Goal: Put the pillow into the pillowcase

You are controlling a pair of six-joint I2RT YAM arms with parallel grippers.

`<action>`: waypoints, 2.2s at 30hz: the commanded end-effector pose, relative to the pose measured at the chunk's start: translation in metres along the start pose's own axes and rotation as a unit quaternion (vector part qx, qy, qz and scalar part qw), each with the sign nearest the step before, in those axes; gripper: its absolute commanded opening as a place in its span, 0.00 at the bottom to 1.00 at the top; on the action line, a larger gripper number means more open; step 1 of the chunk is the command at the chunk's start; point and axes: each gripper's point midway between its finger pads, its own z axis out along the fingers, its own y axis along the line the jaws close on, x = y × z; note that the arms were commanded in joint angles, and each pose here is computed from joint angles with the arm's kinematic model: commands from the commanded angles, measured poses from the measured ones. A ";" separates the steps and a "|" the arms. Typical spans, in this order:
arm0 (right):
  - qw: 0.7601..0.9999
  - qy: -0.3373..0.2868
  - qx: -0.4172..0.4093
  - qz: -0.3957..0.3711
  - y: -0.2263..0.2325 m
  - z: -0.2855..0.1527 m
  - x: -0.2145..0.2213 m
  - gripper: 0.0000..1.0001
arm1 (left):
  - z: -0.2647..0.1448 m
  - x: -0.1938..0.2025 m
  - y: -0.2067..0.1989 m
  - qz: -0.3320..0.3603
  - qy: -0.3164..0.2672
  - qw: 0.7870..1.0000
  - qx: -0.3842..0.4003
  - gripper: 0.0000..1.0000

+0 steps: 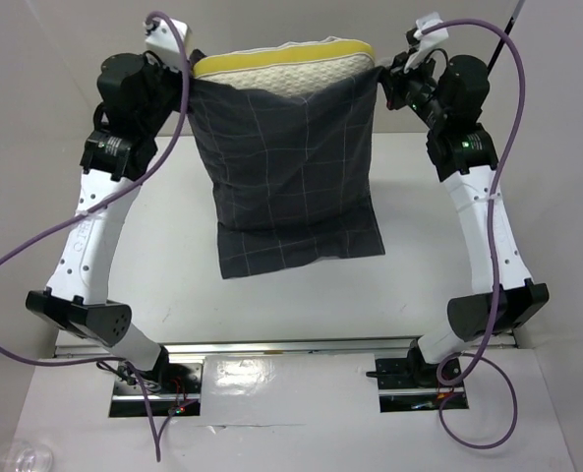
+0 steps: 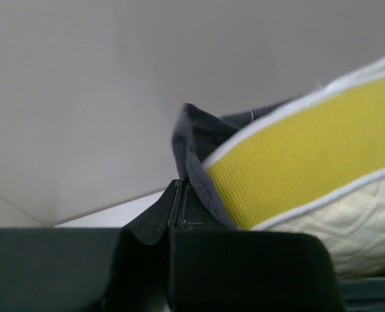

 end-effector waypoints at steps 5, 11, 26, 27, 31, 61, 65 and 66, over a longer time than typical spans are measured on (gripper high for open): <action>0.961 -0.273 0.035 -0.037 -0.001 -0.077 -0.195 0.00 | -0.073 -0.154 0.033 -0.026 -0.222 0.974 -0.044 0.00; 0.923 -0.369 0.060 -0.092 -0.001 -0.117 -0.250 0.00 | -0.112 -0.205 0.024 0.044 -0.300 0.951 -0.058 0.00; 0.962 -0.264 -0.017 -0.068 0.025 -0.051 -0.165 0.00 | -0.063 -0.122 -0.010 0.048 -0.196 0.979 -0.017 0.00; 0.956 -0.284 -0.019 -0.072 0.028 -0.055 -0.180 0.00 | -0.071 -0.139 -0.006 0.050 -0.222 0.974 -0.025 0.00; 0.924 -0.374 -0.001 -0.086 0.027 -0.099 -0.251 0.00 | -0.117 -0.208 0.014 0.050 -0.318 0.945 -0.054 0.00; 0.918 -0.370 0.074 -0.123 -0.005 -0.127 -0.235 0.00 | -0.112 -0.193 0.023 0.022 -0.294 0.954 -0.049 0.00; 0.897 -0.412 0.087 -0.138 0.004 -0.173 -0.267 0.00 | -0.166 -0.227 0.034 0.048 -0.356 0.930 -0.078 0.00; 0.895 -0.414 0.087 -0.139 0.006 -0.178 -0.268 0.00 | -0.174 -0.230 0.036 0.054 -0.361 0.928 -0.082 0.00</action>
